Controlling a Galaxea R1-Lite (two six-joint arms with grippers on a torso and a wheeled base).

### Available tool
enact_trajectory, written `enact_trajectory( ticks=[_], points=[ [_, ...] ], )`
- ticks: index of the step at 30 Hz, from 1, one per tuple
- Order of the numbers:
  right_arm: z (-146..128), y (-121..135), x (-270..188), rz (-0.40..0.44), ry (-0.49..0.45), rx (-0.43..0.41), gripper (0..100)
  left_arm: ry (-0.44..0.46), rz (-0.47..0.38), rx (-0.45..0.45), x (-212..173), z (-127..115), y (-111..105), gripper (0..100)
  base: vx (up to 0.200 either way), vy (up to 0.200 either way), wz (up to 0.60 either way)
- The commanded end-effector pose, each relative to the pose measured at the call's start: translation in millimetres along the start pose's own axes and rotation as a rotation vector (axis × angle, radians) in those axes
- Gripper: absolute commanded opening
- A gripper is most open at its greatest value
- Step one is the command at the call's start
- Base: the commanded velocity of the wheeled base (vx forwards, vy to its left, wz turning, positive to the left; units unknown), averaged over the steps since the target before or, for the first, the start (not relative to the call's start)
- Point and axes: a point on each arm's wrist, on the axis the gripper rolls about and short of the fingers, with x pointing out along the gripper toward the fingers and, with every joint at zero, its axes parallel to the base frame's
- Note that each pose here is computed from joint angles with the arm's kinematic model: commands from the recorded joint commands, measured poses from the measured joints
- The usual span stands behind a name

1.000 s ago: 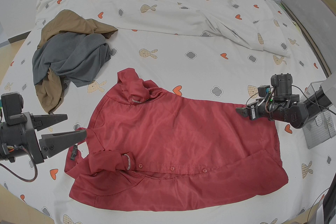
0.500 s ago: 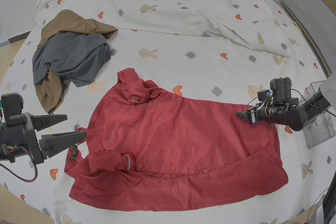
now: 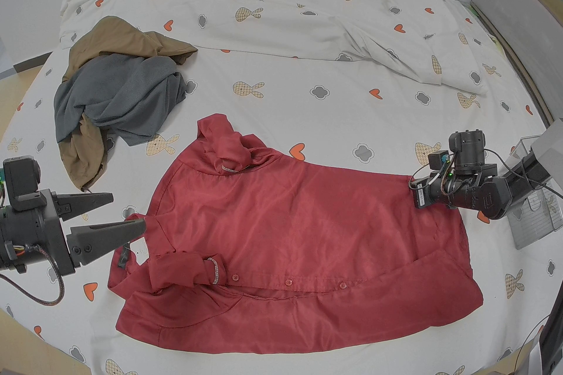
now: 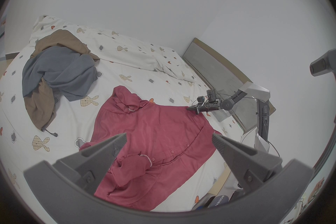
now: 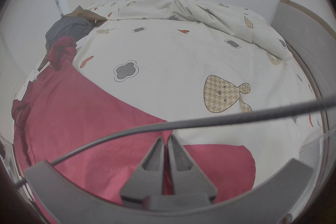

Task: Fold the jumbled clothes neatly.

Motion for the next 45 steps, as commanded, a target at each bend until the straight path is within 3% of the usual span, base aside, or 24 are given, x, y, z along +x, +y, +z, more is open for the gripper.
enact_trajectory(
  ticks=[1,6,9,13,17,25,34,39,45],
  points=[
    [2.4,0.0,-2.4,-0.001,-0.009,-0.001,0,0.005,0.009,-0.006,1.4,-0.4,2.2,100,0.000,0.000,0.00],
    [8.9,2.3,-11.7,0.002,-0.034,-0.006,0,0.023,0.013,-0.012,6.2,-1.4,5.8,100,0.000,0.000,0.00],
    [21.7,5.3,-27.6,0.003,-0.082,-0.013,0,0.069,0.018,0.038,18.2,-4.9,13.2,100,0.000,0.000,0.00],
    [26.5,15.8,-41.4,0.017,-0.102,-0.028,0,0.168,0.035,0.139,53.3,-6.1,36.4,100,0.000,0.000,0.00],
    [22.7,30.0,-47.9,0.013,-0.091,-0.047,0,0.208,0.092,0.153,86.4,4.1,59.1,100,0.000,0.000,0.00],
    [22.7,49.3,-61.9,0.036,-0.100,-0.072,0,0.192,0.095,0.149,147.5,32.9,110.0,100,0.000,0.000,0.00],
    [20.0,50.3,-66.8,0.027,-0.096,-0.072,0,0.188,0.105,0.141,199.3,40.5,154.1,100,0.000,0.000,0.00],
    [19.2,51.4,-70.9,0.029,-0.097,-0.074,0,0.175,0.105,0.143,216.9,43.7,166.7,100,0.000,0.000,0.00],
    [17.6,53.5,-70.6,0.029,-0.091,-0.078,0,0.197,0.085,0.134,225.9,41.2,166.5,100,0.000,0.000,0.00]
  ],
)
